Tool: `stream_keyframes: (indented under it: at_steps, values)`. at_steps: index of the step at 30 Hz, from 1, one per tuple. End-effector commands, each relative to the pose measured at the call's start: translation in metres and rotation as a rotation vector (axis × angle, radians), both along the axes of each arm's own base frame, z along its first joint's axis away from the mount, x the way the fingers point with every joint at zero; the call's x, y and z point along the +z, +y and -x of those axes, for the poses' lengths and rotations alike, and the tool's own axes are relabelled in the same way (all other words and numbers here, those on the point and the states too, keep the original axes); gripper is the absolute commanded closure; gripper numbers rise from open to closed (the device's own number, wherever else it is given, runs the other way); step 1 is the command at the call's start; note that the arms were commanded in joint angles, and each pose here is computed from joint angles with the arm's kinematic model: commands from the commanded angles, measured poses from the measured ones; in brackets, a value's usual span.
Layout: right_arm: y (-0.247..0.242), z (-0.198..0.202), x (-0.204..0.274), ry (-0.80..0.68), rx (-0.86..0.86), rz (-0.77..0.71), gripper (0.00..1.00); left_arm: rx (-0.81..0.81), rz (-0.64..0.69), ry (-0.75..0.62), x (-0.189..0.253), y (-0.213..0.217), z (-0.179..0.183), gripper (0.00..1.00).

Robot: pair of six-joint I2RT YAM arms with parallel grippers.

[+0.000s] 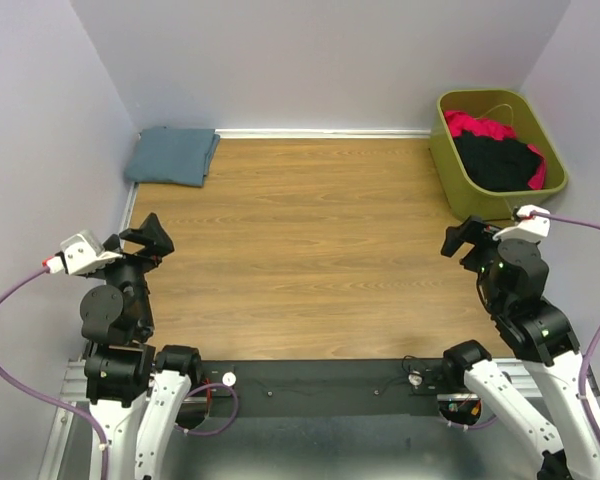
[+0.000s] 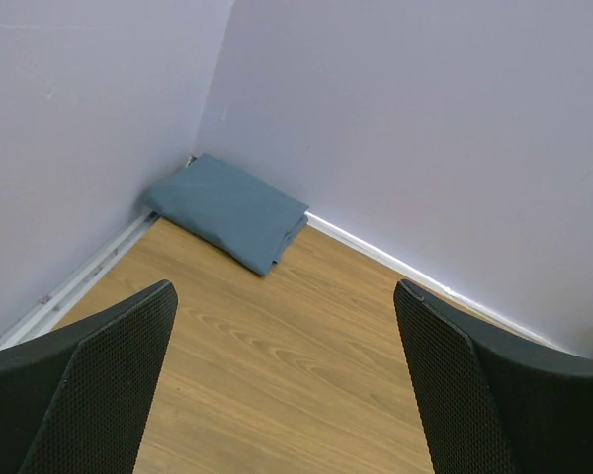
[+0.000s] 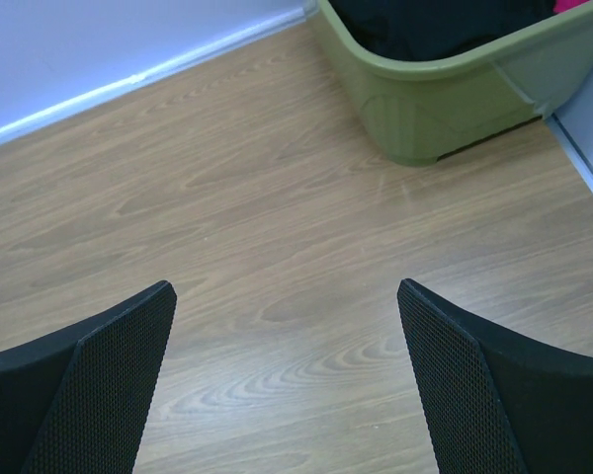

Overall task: Fold and stack the t-shirts
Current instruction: Reset both grippers

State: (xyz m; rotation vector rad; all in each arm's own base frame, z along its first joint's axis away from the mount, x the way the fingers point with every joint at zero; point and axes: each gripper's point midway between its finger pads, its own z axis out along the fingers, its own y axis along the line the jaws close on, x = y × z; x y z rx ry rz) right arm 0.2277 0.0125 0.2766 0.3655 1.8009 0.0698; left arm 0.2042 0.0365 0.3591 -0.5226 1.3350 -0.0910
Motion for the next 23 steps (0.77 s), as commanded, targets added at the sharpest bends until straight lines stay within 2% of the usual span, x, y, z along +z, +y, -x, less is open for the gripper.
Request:
stream_keyframes:
  at_steps: [1, 8, 23]
  values:
    - [-0.012, 0.008, 0.008, -0.059, -0.061, -0.024, 0.0, 0.001, 0.066, 0.0, -0.011, 0.0, 0.009, 0.01]
    - [-0.015, 0.012, 0.011, -0.076, -0.06, -0.009, 0.0, -0.065, 0.131, -0.028, -0.027, -0.012, 0.012, 0.01]
    - [-0.016, 0.016, 0.01, -0.083, -0.047, 0.013, 0.0, -0.116, 0.153, -0.029, -0.04, -0.022, 0.009, 0.01]
